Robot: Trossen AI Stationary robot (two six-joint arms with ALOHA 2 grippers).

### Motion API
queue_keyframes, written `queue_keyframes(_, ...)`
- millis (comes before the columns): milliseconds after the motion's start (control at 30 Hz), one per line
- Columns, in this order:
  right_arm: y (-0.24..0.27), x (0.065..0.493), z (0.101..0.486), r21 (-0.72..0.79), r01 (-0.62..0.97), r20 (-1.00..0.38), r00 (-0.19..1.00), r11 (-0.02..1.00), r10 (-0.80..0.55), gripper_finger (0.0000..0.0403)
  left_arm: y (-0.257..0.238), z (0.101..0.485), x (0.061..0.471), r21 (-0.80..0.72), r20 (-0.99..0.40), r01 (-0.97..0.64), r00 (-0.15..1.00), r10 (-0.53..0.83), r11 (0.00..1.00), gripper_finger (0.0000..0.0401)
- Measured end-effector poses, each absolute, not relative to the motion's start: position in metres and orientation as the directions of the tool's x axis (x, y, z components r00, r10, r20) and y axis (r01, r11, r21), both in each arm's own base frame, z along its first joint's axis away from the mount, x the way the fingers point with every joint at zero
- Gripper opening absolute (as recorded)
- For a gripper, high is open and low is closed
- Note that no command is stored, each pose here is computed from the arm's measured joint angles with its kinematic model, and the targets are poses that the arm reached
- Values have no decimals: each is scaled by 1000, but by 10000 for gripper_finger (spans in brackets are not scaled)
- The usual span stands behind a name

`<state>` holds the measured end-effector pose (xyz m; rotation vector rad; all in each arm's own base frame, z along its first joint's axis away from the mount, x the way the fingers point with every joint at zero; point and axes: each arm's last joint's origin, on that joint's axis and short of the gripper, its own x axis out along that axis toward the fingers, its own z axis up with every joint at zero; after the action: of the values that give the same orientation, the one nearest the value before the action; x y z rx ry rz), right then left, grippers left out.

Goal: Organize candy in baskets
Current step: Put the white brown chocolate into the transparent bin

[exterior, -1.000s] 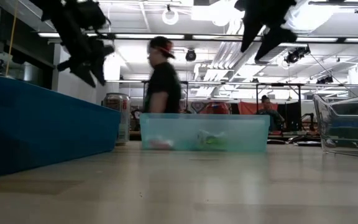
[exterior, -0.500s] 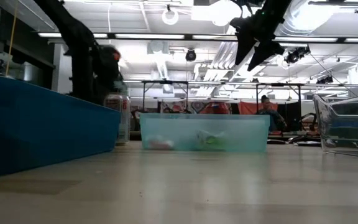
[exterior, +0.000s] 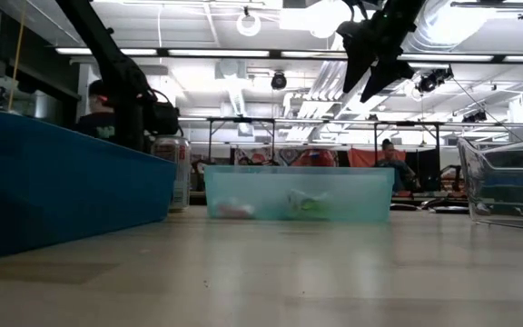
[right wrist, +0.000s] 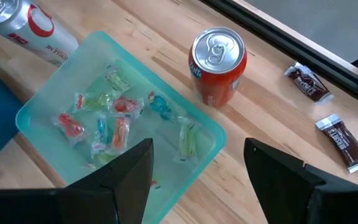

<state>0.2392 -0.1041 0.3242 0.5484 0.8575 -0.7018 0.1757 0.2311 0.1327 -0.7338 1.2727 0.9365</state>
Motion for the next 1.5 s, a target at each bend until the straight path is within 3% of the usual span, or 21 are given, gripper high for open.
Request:
queue_keyframes(167,-104,239,324,145,734,-823,461,664,-330,245,226,144,173,52,-983,-871,41,176,489,23)
queue_keyframes(267,-103,239,325,163,732,-824,470,661,-317,245,222,170,169,-14,-962,-870,146,230,492,12)
queue_keyframes(367,-97,240,328,209,705,-810,513,678,-284,245,211,218,164,-131,-874,-840,348,339,526,3)
queue_keyframes(433,-89,245,333,243,659,-781,568,711,-259,245,199,250,158,-210,-778,-794,489,393,571,2)
queue_keyframes(567,-72,260,345,317,540,-666,712,780,-222,245,175,311,153,-356,-437,-562,806,398,746,1)
queue_keyframes(700,-60,285,362,402,385,-450,873,831,-187,245,154,349,167,-410,-129,-323,946,296,853,0)
queue_keyframes(833,-52,307,375,390,245,-238,958,887,-160,244,128,369,194,-359,80,-90,989,127,929,0)
queue_keyframes(1000,-44,324,377,306,152,-116,986,940,-122,243,95,373,228,-324,201,106,979,-41,940,0)
queue_keyframes(1500,-33,328,380,294,-37,-67,996,955,60,242,63,350,279,-401,231,77,973,19,913,0)
